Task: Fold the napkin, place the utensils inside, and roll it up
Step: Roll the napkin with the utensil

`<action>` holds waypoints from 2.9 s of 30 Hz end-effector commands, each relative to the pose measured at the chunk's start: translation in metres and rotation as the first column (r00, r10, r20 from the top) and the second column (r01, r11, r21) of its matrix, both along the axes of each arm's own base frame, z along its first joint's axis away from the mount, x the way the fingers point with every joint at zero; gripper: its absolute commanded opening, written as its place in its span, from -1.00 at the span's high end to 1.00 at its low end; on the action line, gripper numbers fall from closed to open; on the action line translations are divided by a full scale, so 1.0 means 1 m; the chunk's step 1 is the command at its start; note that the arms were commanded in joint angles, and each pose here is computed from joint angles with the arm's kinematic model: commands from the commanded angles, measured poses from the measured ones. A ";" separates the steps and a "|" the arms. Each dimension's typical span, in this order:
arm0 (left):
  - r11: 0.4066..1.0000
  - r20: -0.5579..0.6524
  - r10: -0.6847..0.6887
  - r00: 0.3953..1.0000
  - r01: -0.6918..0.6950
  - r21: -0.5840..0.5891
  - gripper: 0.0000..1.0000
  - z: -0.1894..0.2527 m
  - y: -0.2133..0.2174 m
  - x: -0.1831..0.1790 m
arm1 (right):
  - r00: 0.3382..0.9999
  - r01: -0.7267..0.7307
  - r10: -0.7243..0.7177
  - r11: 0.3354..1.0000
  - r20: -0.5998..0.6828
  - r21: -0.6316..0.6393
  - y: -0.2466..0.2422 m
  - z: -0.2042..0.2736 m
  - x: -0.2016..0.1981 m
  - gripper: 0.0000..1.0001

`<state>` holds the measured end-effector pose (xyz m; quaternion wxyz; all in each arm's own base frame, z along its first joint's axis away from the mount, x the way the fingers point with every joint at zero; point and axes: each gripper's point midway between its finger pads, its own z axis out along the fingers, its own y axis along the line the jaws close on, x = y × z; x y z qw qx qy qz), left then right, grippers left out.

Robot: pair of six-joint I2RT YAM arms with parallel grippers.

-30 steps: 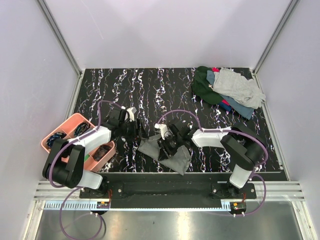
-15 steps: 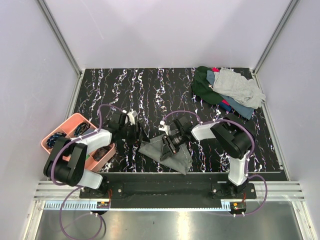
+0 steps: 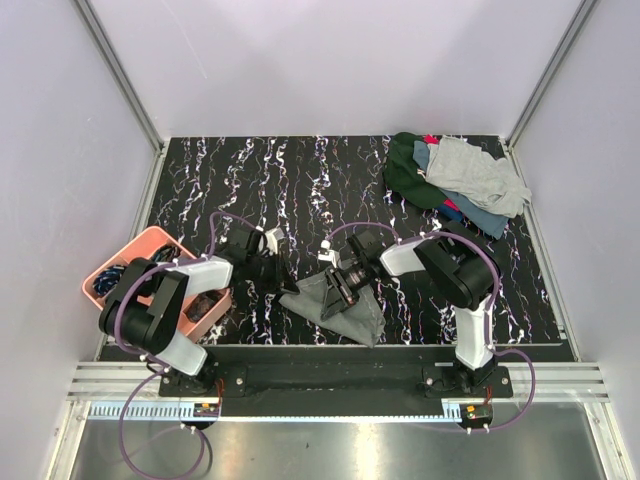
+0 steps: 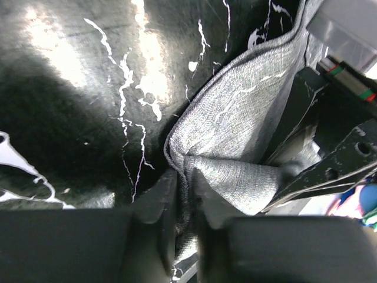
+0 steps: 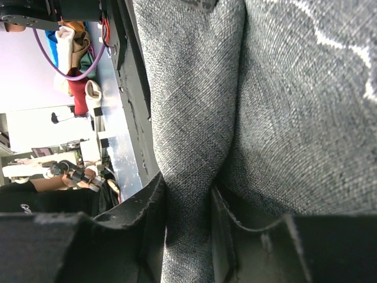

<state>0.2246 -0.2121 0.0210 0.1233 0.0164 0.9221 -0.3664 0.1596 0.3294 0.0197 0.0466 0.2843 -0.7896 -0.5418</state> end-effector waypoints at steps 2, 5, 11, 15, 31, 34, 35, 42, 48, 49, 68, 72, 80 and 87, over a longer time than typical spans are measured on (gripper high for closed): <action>0.999 -0.045 -0.032 0.998 0.032 0.020 0.95 -0.006 -0.001 -0.011 | 0.994 0.057 -0.046 0.993 0.100 -0.104 -0.006 -0.011 0.021 0.12; 0.998 -0.052 -0.027 0.998 0.030 0.051 1.00 -0.007 0.003 -0.010 | 0.985 0.081 -0.059 0.988 0.162 -0.133 -0.008 0.004 0.029 -0.17; 0.995 -0.072 -0.023 0.997 0.030 0.095 1.00 -0.006 0.008 -0.010 | 0.911 0.184 -0.102 0.968 0.399 -0.171 -0.015 0.045 0.048 -0.69; 0.994 -0.089 -0.027 0.996 0.036 0.100 1.00 -0.007 0.008 -0.011 | 0.799 0.225 -0.038 0.945 0.600 -0.239 -0.010 0.050 0.044 -0.99; 0.994 -0.103 -0.029 0.994 0.039 0.099 1.00 -0.006 0.008 -0.013 | 0.417 0.288 0.265 0.869 0.870 -0.403 0.002 0.015 0.013 -0.93; 0.994 -0.104 -0.028 0.994 0.038 0.102 1.00 -0.007 0.008 -0.013 | 0.428 0.271 0.280 0.868 0.860 -0.417 0.000 0.010 0.007 -0.78; 0.994 -0.104 -0.027 0.994 0.037 0.100 1.00 -0.006 0.008 -0.012 | 0.432 0.271 0.277 0.868 0.858 -0.416 0.001 0.009 0.007 -0.75; 0.994 -0.082 -0.029 0.996 0.037 0.099 1.00 -0.002 0.007 -0.008 | 0.480 0.270 0.285 0.852 0.830 -0.449 0.001 -0.006 0.002 -0.10; 0.992 -0.003 0.036 0.999 -0.036 0.117 0.04 0.014 0.017 0.005 | 0.551 0.186 0.272 0.881 0.789 -0.434 0.005 -0.006 -0.011 0.31; 0.991 0.000 0.053 0.999 -0.052 0.123 -0.11 0.014 0.020 0.006 | 0.571 0.171 0.267 0.886 0.776 -0.431 0.004 -0.006 -0.013 0.34; 0.995 0.243 0.095 0.965 -0.090 -0.031 -0.17 0.061 0.022 0.021 | 0.931 0.023 0.025 0.992 0.363 -0.128 -0.001 0.025 0.000 0.44; 0.997 0.258 0.064 0.964 -0.051 -0.060 -0.15 0.063 0.013 0.018 | 0.962 0.045 -0.014 0.993 0.274 -0.107 -0.009 0.016 0.010 0.45; 0.992 0.283 -0.012 0.959 0.048 -0.121 -0.06 0.066 -0.010 0.013 | 0.991 0.085 -0.079 0.995 0.107 -0.048 -0.018 0.008 0.030 0.48; 0.991 0.261 -0.033 0.965 0.066 -0.120 0.07 0.056 -0.016 0.010 | 0.991 0.112 -0.109 0.993 0.073 -0.043 -0.024 0.001 0.040 0.50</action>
